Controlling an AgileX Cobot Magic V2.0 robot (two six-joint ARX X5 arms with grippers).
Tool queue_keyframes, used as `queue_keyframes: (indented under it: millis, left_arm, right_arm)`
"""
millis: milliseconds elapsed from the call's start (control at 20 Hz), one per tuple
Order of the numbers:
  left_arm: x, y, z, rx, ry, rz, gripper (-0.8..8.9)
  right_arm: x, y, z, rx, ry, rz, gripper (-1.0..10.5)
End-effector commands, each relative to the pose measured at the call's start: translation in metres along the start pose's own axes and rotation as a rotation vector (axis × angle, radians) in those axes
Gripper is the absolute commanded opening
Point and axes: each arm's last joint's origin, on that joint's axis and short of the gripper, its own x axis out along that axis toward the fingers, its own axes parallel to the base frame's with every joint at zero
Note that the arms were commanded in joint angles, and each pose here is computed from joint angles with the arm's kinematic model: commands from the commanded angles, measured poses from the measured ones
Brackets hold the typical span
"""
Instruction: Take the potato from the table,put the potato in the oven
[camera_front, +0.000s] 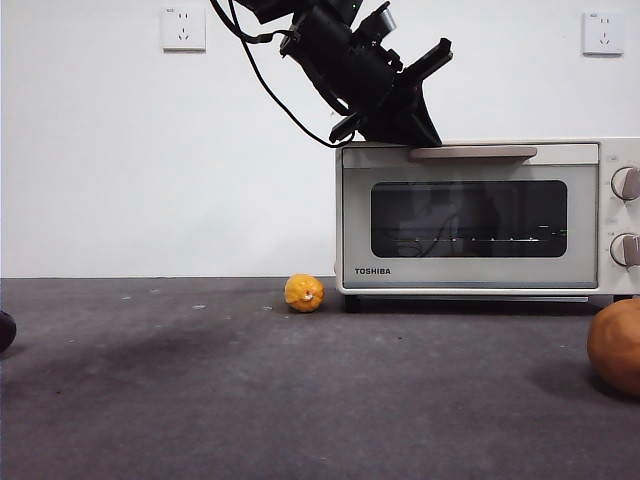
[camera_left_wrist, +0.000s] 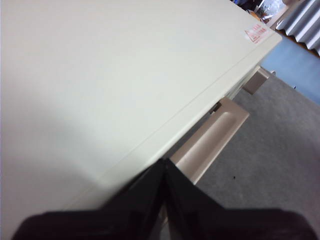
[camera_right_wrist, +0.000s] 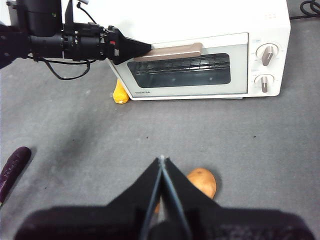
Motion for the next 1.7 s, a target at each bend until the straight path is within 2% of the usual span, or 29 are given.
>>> queue_keyframes:
  millis: [50, 300, 750, 1050, 1250, 1350, 1500, 1700]
  left_arm:
    - [0.014, 0.005, -0.013, 0.048, 0.046, 0.017, -0.06]
    - [0.018, 0.001, -0.022, 0.071, 0.118, 0.082, -0.06]
    - [0.027, -0.032, -0.037, 0.126, 0.235, 0.106, -0.06]
    - [0.026, -0.035, -0.048, 0.099, 0.34, 0.14, -0.06]
    - [0.023, -0.036, -0.055, 0.035, 0.42, 0.153, -0.06]
    - [0.024, -0.043, -0.059, 0.035, 0.446, 0.154, -0.06]
    - [0.026, -0.053, -0.062, 0.029, 0.458, 0.15, -0.06]
    - [0.033, -0.059, -0.068, 0.037, 0.475, 0.162, -0.06]
  right_arm:
    - [-0.001, 0.0, 0.001, -0.013, -0.008, 0.003, 0.0]
    - [0.0, 0.0, 0.002, -0.013, -0.009, 0.003, 0.0]
    - [-0.004, 0.001, 0.002, -0.012, -0.005, 0.003, 0.0]
    - [-0.037, 0.01, 0.004, -0.043, -0.043, 0.007, 0.0]
    - [-0.067, 0.017, 0.006, -0.057, -0.106, 0.015, 0.0]
    - [-0.079, 0.02, 0.007, -0.069, -0.15, 0.031, 0.0]
    - [-0.09, 0.025, 0.008, -0.082, -0.178, 0.11, 0.0]
    - [-0.091, 0.026, 0.008, -0.075, -0.18, 0.122, 0.0]
